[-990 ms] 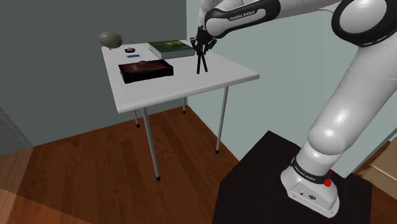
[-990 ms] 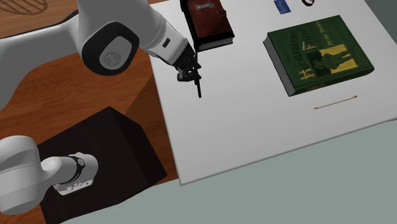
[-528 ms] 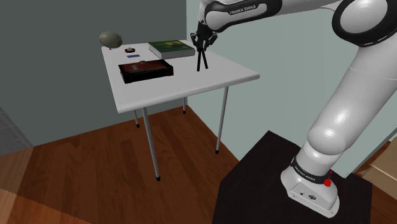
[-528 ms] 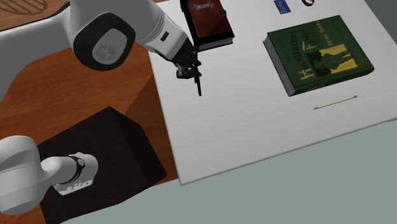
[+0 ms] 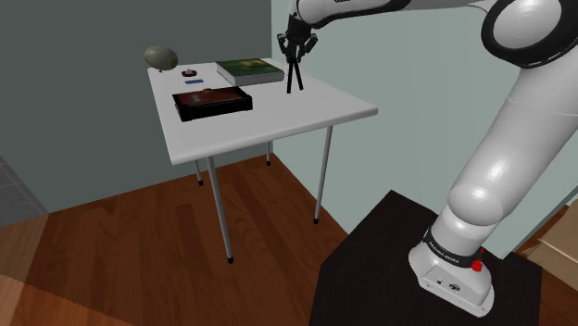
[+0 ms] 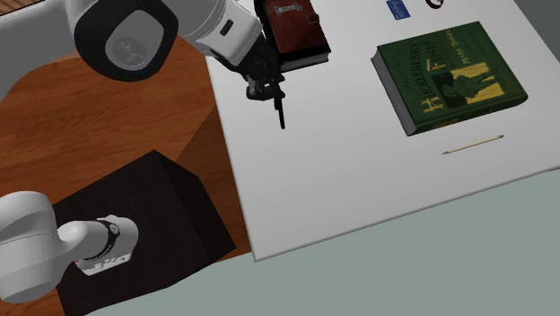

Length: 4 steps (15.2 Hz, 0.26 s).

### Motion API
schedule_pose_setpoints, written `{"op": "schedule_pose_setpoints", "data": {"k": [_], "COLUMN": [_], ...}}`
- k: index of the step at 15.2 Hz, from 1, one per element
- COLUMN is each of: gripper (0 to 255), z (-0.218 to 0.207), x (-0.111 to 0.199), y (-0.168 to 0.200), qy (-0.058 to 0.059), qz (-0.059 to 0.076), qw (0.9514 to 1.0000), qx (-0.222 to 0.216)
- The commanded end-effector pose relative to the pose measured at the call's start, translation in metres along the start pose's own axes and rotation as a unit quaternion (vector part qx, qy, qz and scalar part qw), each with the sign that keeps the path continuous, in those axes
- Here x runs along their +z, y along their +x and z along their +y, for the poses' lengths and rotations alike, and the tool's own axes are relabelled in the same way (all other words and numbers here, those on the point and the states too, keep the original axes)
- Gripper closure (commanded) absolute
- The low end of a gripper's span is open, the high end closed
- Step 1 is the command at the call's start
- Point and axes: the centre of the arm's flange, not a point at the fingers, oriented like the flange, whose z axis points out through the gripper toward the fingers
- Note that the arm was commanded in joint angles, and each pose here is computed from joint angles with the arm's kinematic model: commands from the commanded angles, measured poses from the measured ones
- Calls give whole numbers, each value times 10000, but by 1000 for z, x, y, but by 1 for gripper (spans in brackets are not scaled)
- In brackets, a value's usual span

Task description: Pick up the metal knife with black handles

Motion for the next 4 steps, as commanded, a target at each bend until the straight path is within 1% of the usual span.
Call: {"op": "schedule_pose_setpoints", "data": {"k": [1, 4], "gripper": [255, 255], "z": [0, 0], "x": [-10, -15], "y": [5, 8], "qy": [0, 0], "qz": [-1, -1], "qw": [10000, 10000], "qx": [-1, -1]}}
